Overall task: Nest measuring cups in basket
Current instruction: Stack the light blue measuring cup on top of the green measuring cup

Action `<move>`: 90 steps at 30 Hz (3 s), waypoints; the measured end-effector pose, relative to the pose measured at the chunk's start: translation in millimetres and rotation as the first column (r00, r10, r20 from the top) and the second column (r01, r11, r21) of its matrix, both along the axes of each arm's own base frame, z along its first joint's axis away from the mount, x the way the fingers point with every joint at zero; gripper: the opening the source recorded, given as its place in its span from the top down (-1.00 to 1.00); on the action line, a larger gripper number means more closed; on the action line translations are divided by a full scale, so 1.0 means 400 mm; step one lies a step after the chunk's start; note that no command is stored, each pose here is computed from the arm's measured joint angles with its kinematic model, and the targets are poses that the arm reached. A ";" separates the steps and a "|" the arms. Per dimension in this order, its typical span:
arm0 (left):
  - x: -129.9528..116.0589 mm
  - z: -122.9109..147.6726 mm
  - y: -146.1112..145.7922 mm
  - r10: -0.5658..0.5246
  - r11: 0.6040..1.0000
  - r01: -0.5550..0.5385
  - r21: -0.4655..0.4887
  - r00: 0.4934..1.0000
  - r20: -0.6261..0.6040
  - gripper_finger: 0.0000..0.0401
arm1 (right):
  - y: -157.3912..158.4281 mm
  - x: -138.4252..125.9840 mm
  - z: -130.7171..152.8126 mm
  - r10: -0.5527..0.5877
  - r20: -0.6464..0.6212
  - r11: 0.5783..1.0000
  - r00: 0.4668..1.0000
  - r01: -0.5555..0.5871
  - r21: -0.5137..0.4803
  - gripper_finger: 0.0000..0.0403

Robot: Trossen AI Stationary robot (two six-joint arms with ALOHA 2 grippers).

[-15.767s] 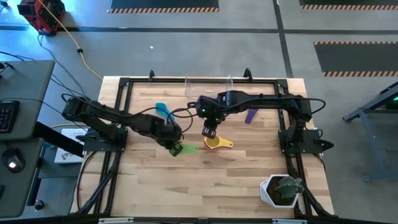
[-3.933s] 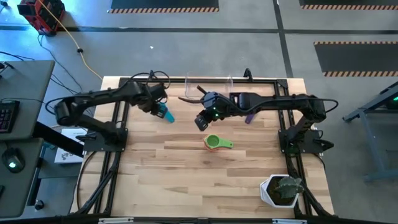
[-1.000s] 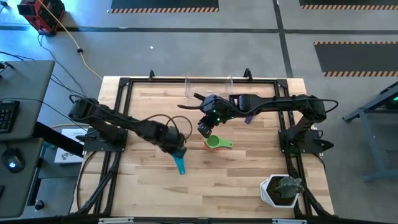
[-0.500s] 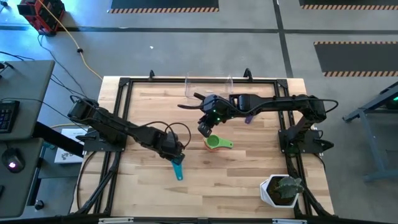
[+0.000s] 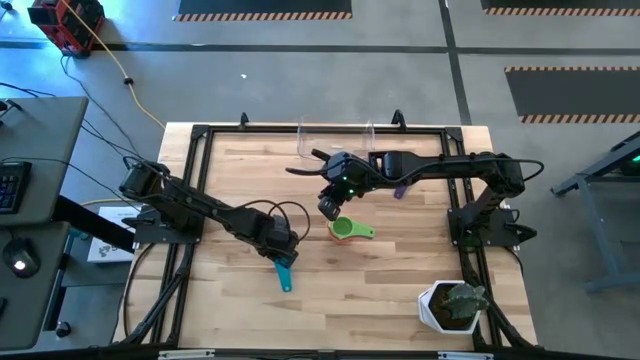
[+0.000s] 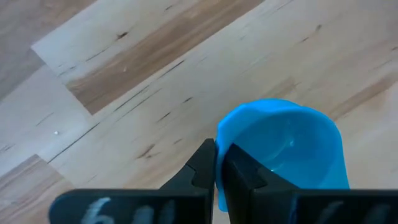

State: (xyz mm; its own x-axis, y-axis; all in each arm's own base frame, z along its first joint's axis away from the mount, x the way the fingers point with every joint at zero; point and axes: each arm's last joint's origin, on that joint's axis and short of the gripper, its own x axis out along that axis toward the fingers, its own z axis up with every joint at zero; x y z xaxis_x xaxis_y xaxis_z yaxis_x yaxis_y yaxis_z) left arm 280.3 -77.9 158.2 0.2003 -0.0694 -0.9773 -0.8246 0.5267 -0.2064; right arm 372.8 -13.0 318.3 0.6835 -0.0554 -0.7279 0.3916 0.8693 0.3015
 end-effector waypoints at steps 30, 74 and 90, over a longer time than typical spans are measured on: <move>0.000 0.001 0.005 -0.073 0.995 0.072 -0.063 0.997 -0.011 0.65 | 0.000 0.000 0.000 -0.001 0.000 1.000 1.000 0.001 0.001 0.67; -0.221 0.275 0.071 -0.238 0.971 0.227 0.077 0.955 0.180 0.64 | 0.161 0.032 0.051 -0.163 0.273 0.976 0.948 0.113 0.188 0.67; -0.331 0.351 0.109 -0.248 0.959 0.189 0.211 0.920 0.305 0.64 | 0.211 0.079 0.048 -0.245 0.433 0.959 0.868 0.152 0.239 0.67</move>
